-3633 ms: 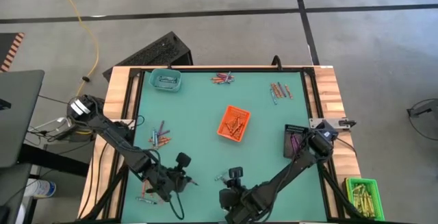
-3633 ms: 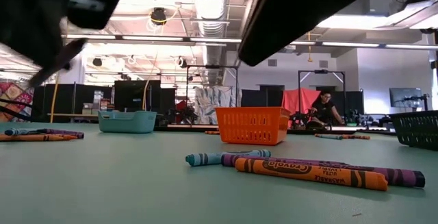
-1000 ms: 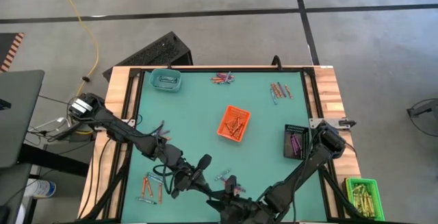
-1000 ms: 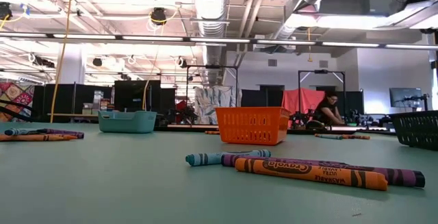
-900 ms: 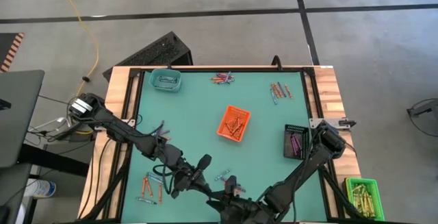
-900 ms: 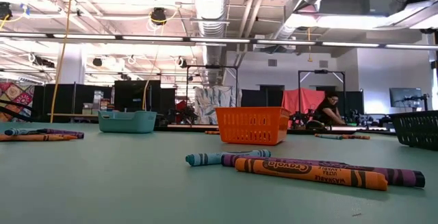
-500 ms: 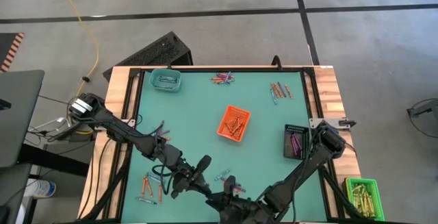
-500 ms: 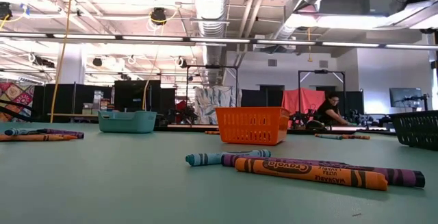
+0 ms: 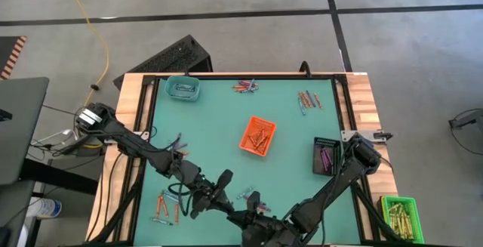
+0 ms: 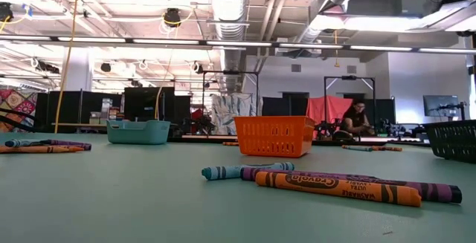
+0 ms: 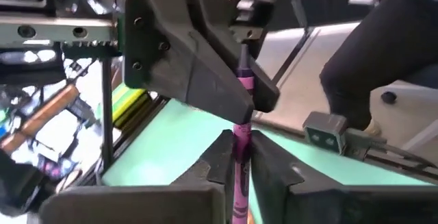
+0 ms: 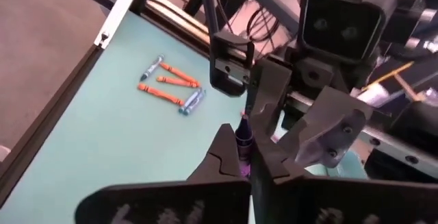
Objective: Sort crayons
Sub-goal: Put the violet crayon into black bin
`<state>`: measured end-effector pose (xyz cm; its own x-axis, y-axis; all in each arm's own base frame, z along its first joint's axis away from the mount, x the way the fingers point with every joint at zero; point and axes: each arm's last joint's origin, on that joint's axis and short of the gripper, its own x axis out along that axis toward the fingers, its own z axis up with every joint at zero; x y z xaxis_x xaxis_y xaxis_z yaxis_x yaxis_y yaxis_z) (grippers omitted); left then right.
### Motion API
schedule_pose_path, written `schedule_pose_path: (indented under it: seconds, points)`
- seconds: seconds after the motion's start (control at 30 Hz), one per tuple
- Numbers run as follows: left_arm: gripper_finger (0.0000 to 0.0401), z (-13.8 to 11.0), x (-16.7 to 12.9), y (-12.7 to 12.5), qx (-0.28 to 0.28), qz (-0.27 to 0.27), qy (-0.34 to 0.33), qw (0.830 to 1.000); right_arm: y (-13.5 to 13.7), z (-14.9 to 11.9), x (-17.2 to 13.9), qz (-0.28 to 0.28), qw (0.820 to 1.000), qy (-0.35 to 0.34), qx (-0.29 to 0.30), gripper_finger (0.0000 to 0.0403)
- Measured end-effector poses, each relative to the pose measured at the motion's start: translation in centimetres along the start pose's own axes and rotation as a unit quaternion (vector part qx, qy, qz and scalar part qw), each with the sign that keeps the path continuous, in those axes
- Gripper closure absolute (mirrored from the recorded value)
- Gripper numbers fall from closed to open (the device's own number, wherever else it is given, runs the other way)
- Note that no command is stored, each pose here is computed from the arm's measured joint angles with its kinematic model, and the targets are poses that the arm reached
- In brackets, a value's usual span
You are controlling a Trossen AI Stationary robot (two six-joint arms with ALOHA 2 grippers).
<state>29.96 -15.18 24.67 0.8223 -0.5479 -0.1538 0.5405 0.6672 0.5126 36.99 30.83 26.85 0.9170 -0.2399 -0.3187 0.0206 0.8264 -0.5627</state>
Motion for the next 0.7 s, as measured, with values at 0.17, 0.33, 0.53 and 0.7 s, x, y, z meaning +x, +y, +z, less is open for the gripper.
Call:
schedule_pose_path:
  seconds: [0.17, 0.33, 0.53, 0.7]
  points:
    - [0.0293, -0.5, 0.0, -0.1, -0.024, 0.036, 0.052, 0.998, -0.2, -1.3, 0.5, 0.005, 0.998, 0.048, 0.033, 0.0400]
    - [0.0237, -1.6, -0.2, -0.3, -0.065, 0.063, 0.125, 0.988, -0.9, -3.7, 0.8, -0.010, 0.988, 0.134, 0.072, 0.0401]
    - [0.0227, -2.4, -0.4, -1.3, -0.113, 0.033, 0.175, 0.978, -3.0, -6.5, 0.0, -0.056, 0.958, 0.253, 0.121, 0.0401]
    - [0.0233, -2.1, -0.4, -2.3, -0.129, 0.013, 0.183, 0.975, -5.6, -8.1, -1.5, -0.109, 0.917, 0.349, 0.158, 0.0401]
